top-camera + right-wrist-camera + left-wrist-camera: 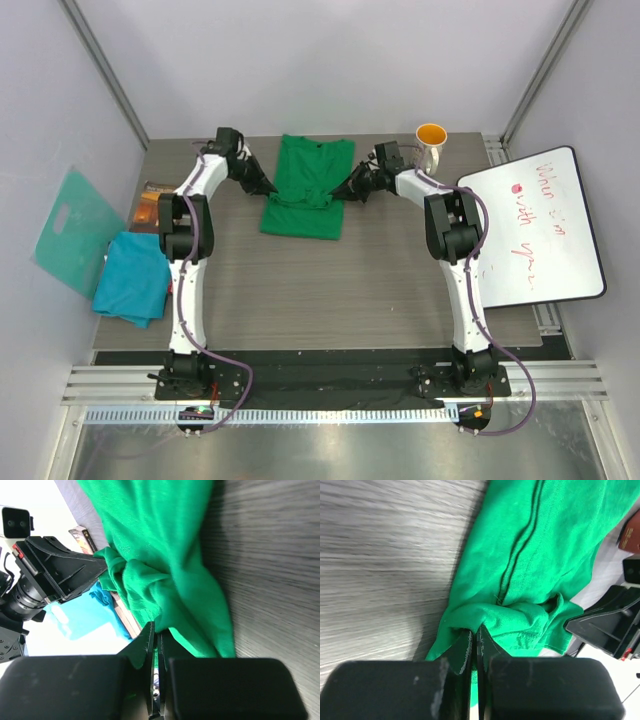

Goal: Fold and stack the t-shirts

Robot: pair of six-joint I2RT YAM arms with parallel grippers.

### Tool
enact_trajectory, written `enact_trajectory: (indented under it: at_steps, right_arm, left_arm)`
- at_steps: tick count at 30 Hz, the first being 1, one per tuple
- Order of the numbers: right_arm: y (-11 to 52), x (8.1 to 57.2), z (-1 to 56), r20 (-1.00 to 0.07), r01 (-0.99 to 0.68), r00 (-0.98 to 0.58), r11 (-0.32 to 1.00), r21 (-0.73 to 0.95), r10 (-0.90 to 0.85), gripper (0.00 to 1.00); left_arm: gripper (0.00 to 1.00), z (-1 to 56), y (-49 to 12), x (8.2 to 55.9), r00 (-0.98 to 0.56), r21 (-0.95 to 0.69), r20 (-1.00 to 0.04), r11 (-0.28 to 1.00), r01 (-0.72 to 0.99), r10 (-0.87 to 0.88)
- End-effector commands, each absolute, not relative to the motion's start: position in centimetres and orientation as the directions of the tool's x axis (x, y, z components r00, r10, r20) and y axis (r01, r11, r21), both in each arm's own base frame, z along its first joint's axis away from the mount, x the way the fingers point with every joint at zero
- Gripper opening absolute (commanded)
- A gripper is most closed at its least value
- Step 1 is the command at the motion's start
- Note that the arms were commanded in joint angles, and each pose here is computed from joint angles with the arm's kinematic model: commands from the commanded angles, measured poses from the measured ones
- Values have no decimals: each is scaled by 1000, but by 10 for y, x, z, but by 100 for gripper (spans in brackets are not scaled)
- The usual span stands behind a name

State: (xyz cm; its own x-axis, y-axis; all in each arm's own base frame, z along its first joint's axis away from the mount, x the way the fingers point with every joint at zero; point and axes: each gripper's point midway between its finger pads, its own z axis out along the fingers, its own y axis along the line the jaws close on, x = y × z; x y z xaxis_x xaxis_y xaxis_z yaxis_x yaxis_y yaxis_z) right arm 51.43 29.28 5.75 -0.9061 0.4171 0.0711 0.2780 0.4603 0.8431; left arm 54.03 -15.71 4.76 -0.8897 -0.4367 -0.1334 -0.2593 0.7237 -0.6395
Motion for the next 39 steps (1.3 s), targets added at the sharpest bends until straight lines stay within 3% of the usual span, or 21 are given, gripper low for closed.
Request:
enact_trajectory:
  at_steps: [1,7,11,15,20,33,36,38,39]
  right_arm:
    - [292,524,70,61,272,-894,429,861,444,8]
    - [284,529,63,116,338,-855,374,864,505,8]
    - [283,535,67,161,348,-819,253,903,551,8]
    - [282,542,76,215,366,-782,151,918,585,16]
    - [281,550,88,205,326,-770,96,940,605,22]
    - [270,555,91,232,340,-724,43,940,650,30]
    - [270,555,90,259,352,-711,12,936,653,25]
    - [270,554,89,270,347,-710,-10,938,651,20]
    - [270,554,89,279,351,-707,-20,936,650,9]
  left_arm:
    - [0,60,-151,559,-862,-664,-162,699,-264,-480]
    - [0,60,-152,563,-850,-677,-142,676,-290,-507]
    - [1,63,-157,565,-847,-704,-121,646,-295,-518]
    - [6,66,-164,569,-834,-741,-80,592,-317,-546]
    - [18,69,-167,576,-808,-769,-63,544,-335,-586]
    - [29,69,-140,578,-743,-720,-105,566,-402,-661]
    - [25,69,-139,581,-735,-733,-87,542,-410,-673]
    - [6,68,-141,582,-732,-744,-65,522,-417,-678]
    - [0,71,-144,583,-737,-760,-58,508,-405,-673]
